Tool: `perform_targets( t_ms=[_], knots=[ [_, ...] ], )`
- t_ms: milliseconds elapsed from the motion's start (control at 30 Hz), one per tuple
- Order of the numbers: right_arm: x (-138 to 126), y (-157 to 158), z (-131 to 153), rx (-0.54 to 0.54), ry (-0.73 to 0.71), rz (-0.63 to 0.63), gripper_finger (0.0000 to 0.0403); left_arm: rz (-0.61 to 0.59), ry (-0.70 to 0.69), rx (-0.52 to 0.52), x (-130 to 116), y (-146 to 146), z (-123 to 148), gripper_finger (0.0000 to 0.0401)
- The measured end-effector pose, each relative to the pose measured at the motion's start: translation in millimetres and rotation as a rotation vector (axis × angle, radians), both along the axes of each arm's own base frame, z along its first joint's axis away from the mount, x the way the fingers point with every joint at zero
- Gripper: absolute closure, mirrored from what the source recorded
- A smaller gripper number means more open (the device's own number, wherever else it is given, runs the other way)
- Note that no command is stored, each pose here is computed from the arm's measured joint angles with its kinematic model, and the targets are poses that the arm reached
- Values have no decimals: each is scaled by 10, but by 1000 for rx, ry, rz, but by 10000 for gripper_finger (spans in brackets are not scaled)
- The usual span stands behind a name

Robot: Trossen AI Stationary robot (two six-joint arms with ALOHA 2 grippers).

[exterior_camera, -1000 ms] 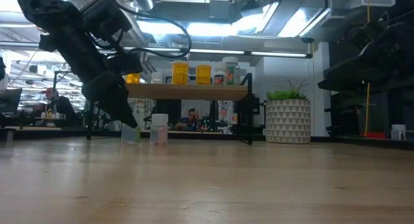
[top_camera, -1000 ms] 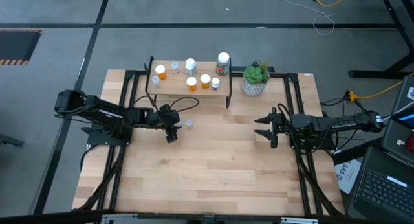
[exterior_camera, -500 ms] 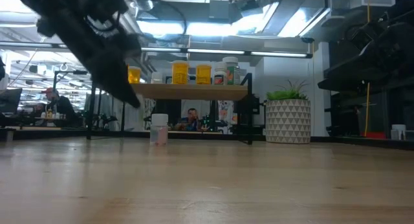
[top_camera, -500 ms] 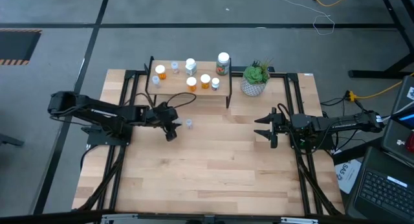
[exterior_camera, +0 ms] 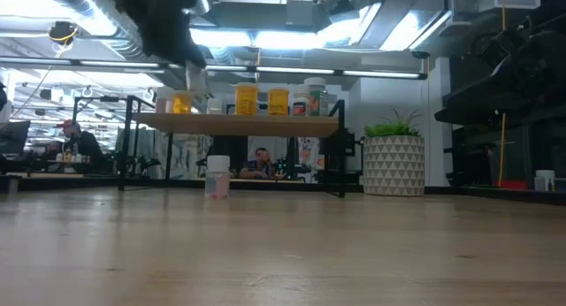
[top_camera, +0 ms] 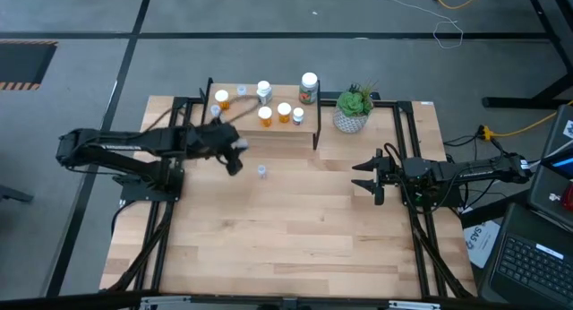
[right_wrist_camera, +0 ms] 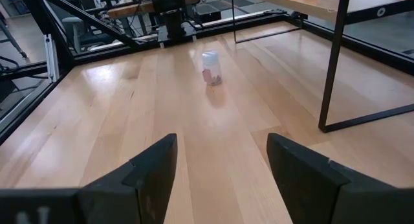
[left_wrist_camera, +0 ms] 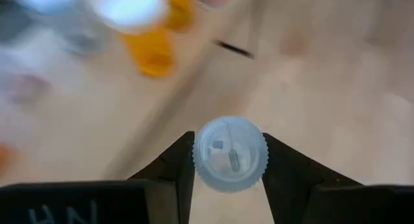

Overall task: Pick and place medicine bottles onto shelf by color
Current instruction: Put the transparent pill bottle on the shelf

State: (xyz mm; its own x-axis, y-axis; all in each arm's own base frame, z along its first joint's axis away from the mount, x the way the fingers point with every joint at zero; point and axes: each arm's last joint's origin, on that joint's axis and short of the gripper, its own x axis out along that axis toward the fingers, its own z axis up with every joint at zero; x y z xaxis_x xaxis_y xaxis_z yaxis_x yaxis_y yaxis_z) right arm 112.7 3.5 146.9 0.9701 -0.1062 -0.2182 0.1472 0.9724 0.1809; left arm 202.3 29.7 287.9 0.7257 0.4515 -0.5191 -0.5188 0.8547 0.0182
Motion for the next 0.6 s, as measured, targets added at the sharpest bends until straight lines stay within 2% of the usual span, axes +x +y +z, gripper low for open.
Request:
perform_targets(
  t_ms=[100,200,467,600],
  knots=[
    [0,0,0,0,0,0,162,108,0,43,-20,140,176,268],
    [0,0,0,0,0,0,162,171,47,60,-82,302,210,268],
    [0,0,0,0,0,0,162,277,78,2,-199,676,165,268],
    [0,0,0,0,0,0,162,293,98,3,-245,816,147,268]
  ],
)
